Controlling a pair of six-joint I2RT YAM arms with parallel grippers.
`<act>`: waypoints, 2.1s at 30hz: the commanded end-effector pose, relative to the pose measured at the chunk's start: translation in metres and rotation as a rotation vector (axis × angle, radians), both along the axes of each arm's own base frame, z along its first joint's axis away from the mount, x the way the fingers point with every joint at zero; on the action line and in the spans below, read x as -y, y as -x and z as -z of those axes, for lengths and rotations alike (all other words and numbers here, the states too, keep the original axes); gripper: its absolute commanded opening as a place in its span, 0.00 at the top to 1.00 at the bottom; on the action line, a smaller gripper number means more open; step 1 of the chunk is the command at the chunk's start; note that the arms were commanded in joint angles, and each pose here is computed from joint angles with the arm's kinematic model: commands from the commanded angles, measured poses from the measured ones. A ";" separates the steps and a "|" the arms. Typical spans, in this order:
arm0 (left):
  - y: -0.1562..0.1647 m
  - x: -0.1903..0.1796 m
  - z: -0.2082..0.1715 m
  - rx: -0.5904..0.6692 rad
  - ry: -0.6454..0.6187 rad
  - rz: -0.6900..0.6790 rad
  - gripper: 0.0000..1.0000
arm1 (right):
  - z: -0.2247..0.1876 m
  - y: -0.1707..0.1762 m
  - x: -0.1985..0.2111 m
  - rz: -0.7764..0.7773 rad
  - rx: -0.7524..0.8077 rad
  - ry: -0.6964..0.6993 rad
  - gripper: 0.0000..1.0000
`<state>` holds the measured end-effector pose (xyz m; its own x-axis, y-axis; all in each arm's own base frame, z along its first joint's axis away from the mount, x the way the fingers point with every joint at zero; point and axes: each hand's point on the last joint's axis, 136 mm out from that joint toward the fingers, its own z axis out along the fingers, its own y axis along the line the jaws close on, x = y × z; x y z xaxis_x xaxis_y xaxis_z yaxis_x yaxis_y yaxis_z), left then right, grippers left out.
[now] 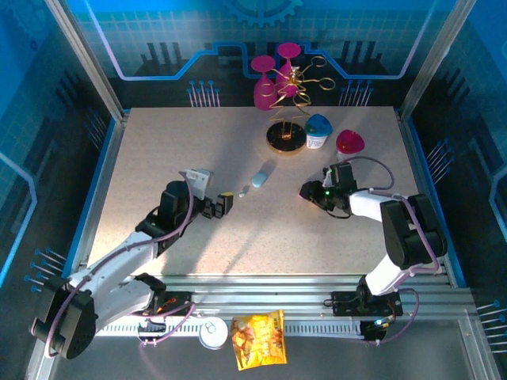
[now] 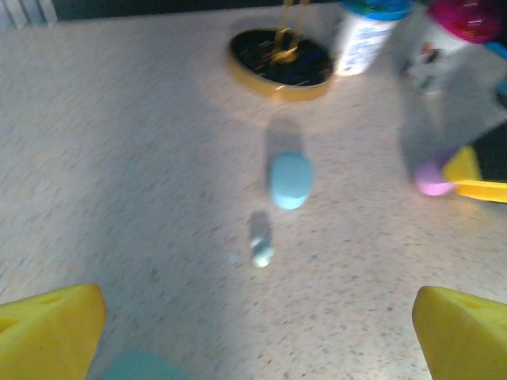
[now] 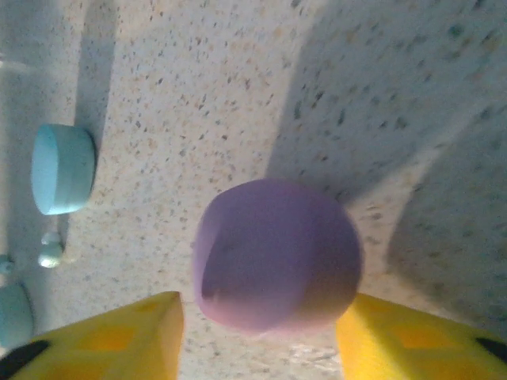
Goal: Insert the wireless bluetooth earbuds into the charging case
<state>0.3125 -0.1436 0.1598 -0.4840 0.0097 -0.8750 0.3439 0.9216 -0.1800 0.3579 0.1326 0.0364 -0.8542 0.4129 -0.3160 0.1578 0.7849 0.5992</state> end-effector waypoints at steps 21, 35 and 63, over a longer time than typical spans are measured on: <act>-0.005 -0.101 0.052 -0.396 0.408 -0.668 0.01 | -0.075 0.045 -0.209 -0.705 0.540 0.296 0.14; 0.032 -0.164 0.044 -0.176 0.322 -0.875 0.01 | -0.023 0.038 -0.300 -0.705 0.081 0.424 0.19; 0.027 -0.161 0.049 -0.133 0.327 -0.839 0.01 | 0.031 0.030 -0.335 -0.777 -0.106 0.496 0.36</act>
<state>0.2867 0.0145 0.1141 -0.3171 -0.6438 -0.6964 -0.4611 0.7463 -0.4799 0.3430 0.4745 0.0282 -0.8591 -0.4210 -0.2910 -0.4847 0.8518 0.1987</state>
